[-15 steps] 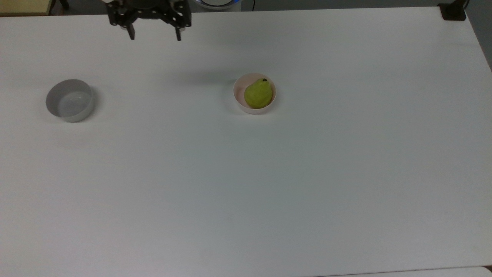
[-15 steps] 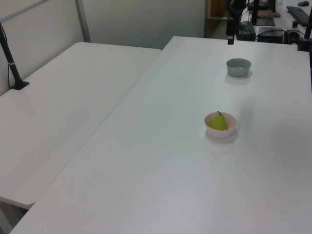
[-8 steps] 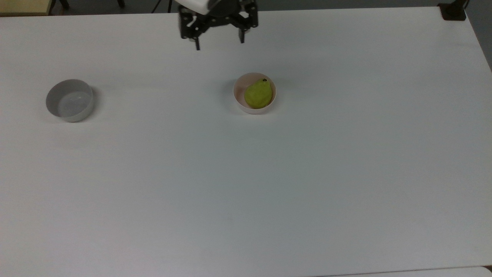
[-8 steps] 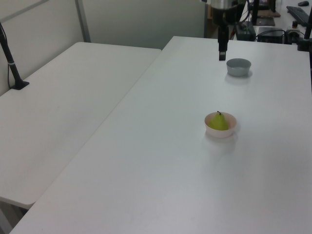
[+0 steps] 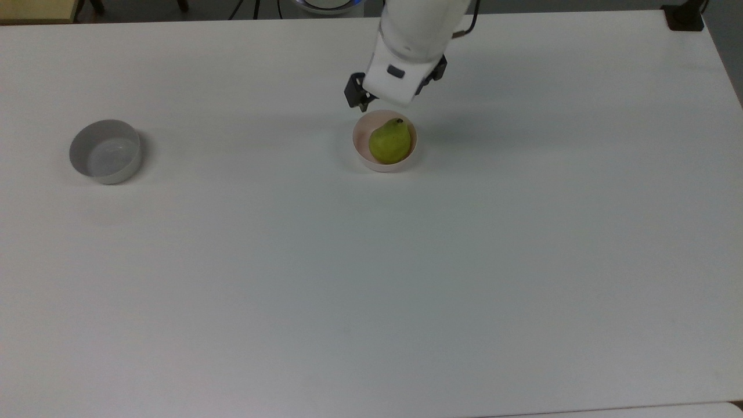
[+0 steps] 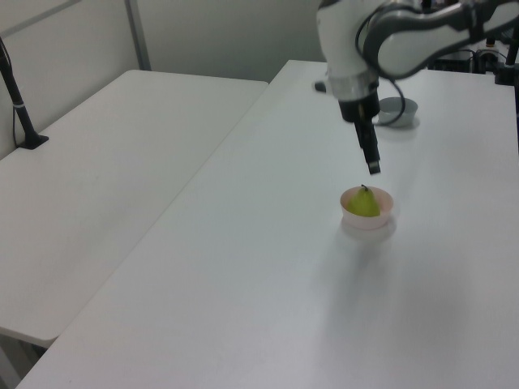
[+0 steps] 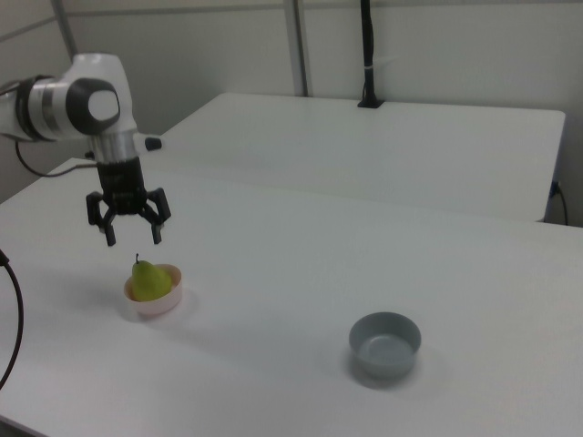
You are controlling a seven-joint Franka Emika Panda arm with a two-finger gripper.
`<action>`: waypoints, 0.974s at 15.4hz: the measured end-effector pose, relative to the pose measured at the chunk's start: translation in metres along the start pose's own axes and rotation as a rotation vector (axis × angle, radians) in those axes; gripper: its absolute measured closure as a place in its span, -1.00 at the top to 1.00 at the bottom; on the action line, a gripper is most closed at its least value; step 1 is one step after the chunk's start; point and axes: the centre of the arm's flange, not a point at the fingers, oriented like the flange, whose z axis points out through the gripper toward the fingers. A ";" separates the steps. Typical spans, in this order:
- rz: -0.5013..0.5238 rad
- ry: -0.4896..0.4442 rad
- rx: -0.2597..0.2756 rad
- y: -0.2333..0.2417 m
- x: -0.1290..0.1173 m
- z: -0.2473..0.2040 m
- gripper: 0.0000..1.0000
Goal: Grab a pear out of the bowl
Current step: 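Lower the gripper into the pink bowl and close on the pear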
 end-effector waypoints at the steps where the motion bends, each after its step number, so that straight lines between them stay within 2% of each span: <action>1: -0.006 -0.017 -0.002 -0.004 0.005 0.011 1.00; 6: -0.026 -0.045 -0.045 -0.008 0.024 0.048 0.97; 8: -0.045 -0.048 -0.052 -0.006 0.027 0.057 0.80; 11: -0.063 -0.053 -0.056 -0.006 0.030 0.069 0.68; 12: -0.064 -0.057 -0.057 -0.006 0.030 0.072 0.53; 14: -0.066 -0.068 -0.059 -0.006 0.032 0.078 0.50; 15: -0.068 -0.073 -0.062 -0.007 0.033 0.081 0.41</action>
